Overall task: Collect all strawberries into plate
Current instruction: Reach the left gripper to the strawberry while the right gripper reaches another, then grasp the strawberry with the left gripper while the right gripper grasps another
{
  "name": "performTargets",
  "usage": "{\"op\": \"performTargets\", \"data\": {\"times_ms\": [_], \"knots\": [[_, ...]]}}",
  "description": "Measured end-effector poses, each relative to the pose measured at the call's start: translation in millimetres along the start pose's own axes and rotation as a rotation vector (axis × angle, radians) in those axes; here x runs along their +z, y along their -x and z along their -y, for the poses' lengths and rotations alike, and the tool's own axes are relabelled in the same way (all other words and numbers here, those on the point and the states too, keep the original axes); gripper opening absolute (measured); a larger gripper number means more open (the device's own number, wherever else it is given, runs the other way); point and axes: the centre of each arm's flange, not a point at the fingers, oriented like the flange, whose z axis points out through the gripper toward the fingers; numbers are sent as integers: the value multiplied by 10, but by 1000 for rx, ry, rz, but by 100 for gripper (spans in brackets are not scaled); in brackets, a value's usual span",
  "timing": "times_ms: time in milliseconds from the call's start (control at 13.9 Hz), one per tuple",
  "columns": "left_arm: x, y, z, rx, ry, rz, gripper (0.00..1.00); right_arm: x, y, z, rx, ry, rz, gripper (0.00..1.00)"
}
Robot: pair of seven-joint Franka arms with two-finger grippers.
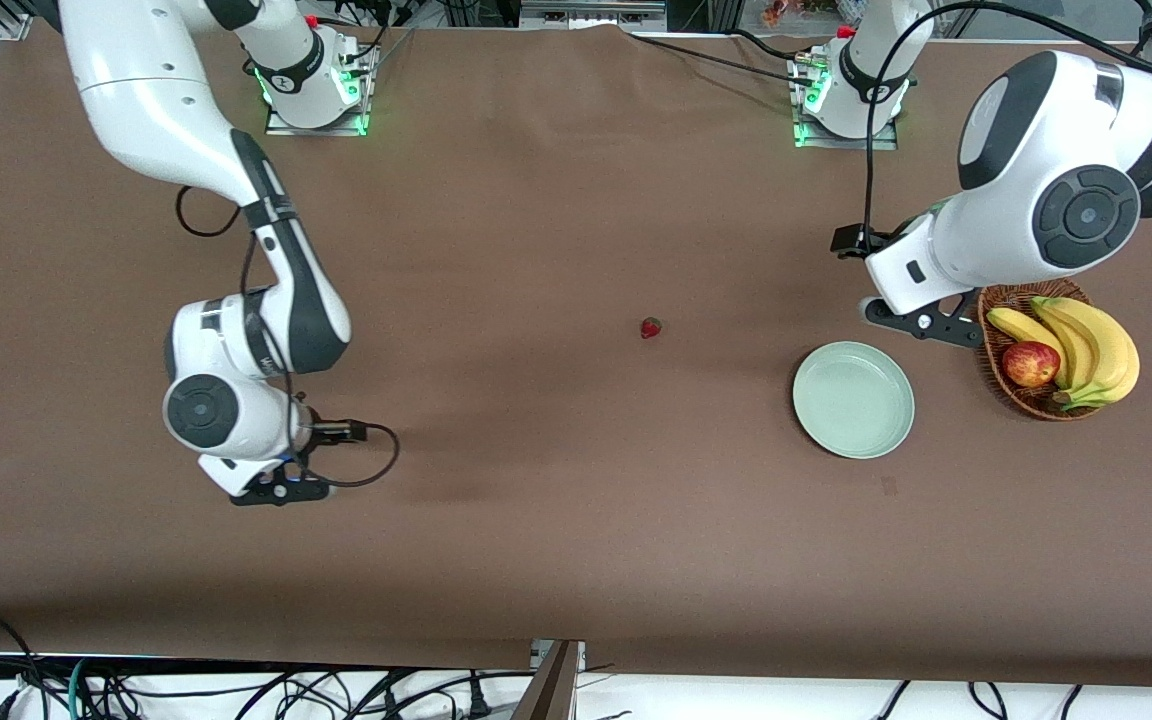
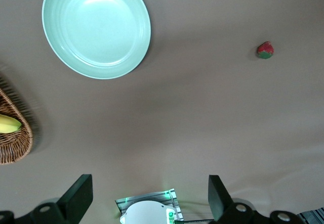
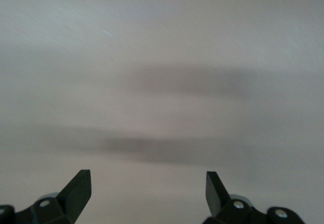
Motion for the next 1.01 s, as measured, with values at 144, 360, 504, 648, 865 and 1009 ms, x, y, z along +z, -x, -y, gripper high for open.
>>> {"op": "performTargets", "data": {"times_ms": [144, 360, 504, 648, 865, 1009], "knots": [[-3, -7, 4, -1, 2, -4, 100, 152, 181, -194, 5, 0, 54, 100], [162, -209, -205, -33, 6, -32, 100, 272, 459, -293, -7, 0, 104, 100], [393, -431, -483, -130, 3, -56, 100, 342, 644, -356, -15, -1, 113, 100], [681, -680, -794, -216, 3, -89, 100, 441, 844, -413, -38, -2, 112, 100], [1194, -1009, -1233, -326, 11, -126, 100, 643, 1109, -510, -59, -9, 105, 100], [1546, -1156, -1458, -336, 9, -130, 100, 800, 1271, -532, -66, -13, 103, 100]]}}
